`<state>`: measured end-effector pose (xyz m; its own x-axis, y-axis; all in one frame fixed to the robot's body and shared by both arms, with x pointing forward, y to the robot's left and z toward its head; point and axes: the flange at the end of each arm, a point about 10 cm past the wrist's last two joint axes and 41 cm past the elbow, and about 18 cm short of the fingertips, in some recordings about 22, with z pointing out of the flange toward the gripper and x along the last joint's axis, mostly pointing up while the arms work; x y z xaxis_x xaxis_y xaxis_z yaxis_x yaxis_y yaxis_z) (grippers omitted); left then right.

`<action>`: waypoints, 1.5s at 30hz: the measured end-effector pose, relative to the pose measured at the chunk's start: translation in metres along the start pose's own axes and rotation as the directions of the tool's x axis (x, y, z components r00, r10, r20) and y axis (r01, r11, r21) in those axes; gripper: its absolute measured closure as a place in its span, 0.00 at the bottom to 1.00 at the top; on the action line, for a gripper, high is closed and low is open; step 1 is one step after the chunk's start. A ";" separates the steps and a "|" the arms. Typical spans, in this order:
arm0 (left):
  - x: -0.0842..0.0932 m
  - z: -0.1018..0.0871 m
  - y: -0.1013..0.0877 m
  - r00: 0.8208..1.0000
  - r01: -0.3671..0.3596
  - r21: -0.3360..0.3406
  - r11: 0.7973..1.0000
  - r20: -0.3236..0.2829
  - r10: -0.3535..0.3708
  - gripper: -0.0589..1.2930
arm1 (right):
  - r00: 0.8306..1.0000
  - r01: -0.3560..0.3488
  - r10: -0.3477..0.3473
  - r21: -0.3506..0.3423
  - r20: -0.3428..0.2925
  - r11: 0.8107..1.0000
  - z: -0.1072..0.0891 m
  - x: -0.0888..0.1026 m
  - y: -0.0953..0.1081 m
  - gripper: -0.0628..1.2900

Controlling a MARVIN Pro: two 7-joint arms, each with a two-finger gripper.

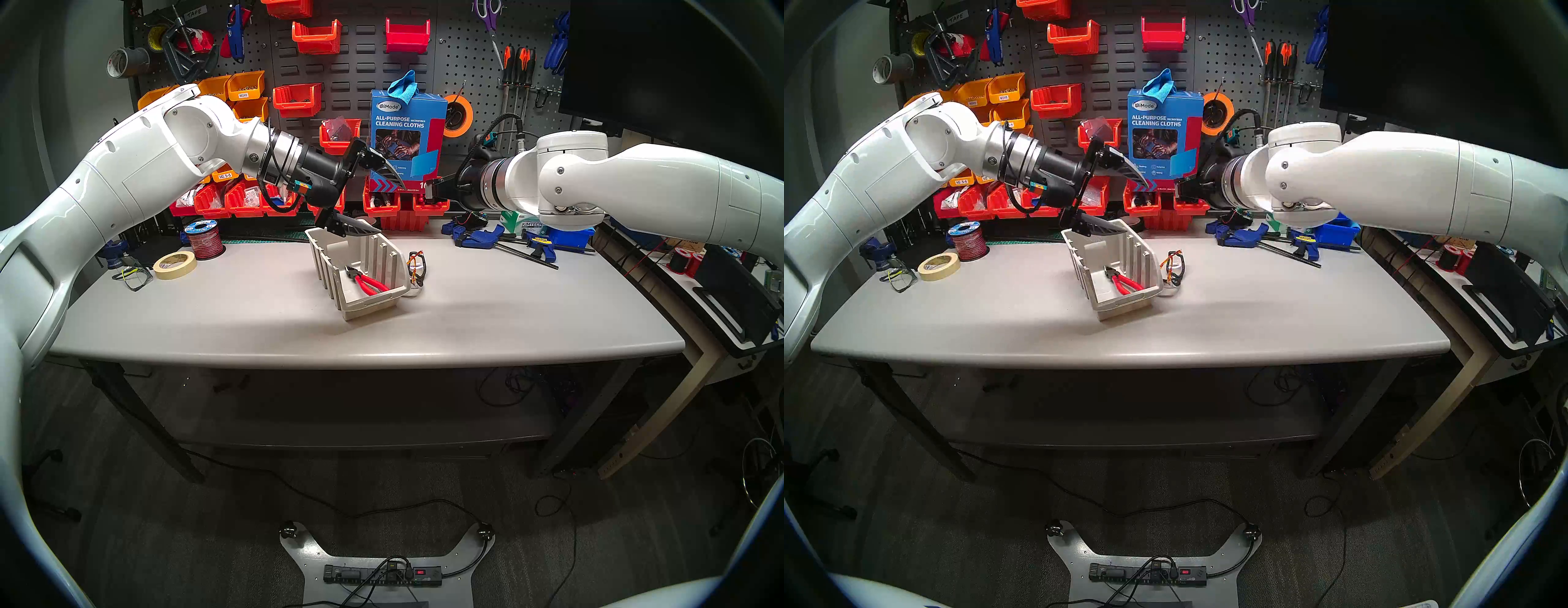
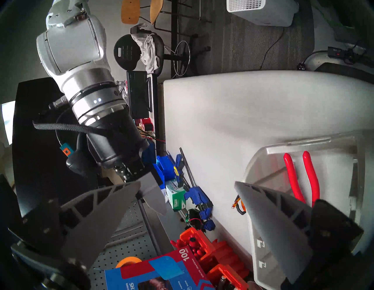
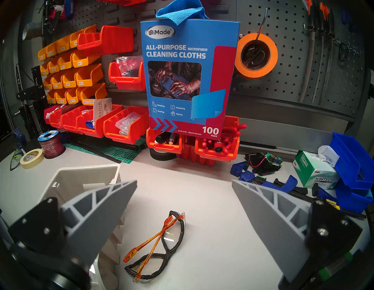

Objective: Take out tools from the storage box

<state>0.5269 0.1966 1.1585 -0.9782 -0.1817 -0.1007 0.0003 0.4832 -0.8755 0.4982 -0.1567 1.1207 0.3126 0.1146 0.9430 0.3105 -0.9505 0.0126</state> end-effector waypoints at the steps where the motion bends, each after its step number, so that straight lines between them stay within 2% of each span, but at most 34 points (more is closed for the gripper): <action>1: -0.001 -0.001 0.000 1.000 -0.002 0.000 1.000 0.005 0.002 0.02 | 1.000 0.000 0.000 0.000 0.000 1.000 0.000 0.000 0.000 0.06; 16: 0.000 0.000 -0.002 0.999 -0.029 -0.001 1.000 0.020 0.029 0.02 | 1.000 0.000 0.000 0.000 0.000 1.000 0.000 0.000 0.000 0.06; 22: -0.002 -0.007 -0.004 0.997 -0.054 -0.004 0.999 0.049 0.054 0.02 | 1.000 0.000 0.000 0.000 0.000 1.000 0.000 0.000 0.000 0.06; 32: -0.028 -0.012 0.008 0.991 -0.026 -0.056 0.998 0.133 0.033 0.02 | 1.000 0.000 0.000 0.000 0.000 1.000 0.000 0.000 0.000 0.06; 41: -0.044 0.004 0.022 0.989 0.019 -0.102 0.995 0.149 -0.004 0.02 | 1.000 0.000 0.000 0.000 0.000 1.000 0.000 0.000 0.000 0.06; 45: -0.047 0.017 0.032 0.990 0.039 -0.152 0.988 0.139 -0.017 0.02 | 1.000 0.000 0.000 0.000 0.000 1.000 0.000 0.000 0.000 0.06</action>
<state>0.5762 0.2059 1.1267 -0.9396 -0.3076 -0.1502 -0.0690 0.6002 -0.7969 0.4982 -0.1569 1.1207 0.3124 0.1144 0.9430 0.3105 -0.9505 0.0125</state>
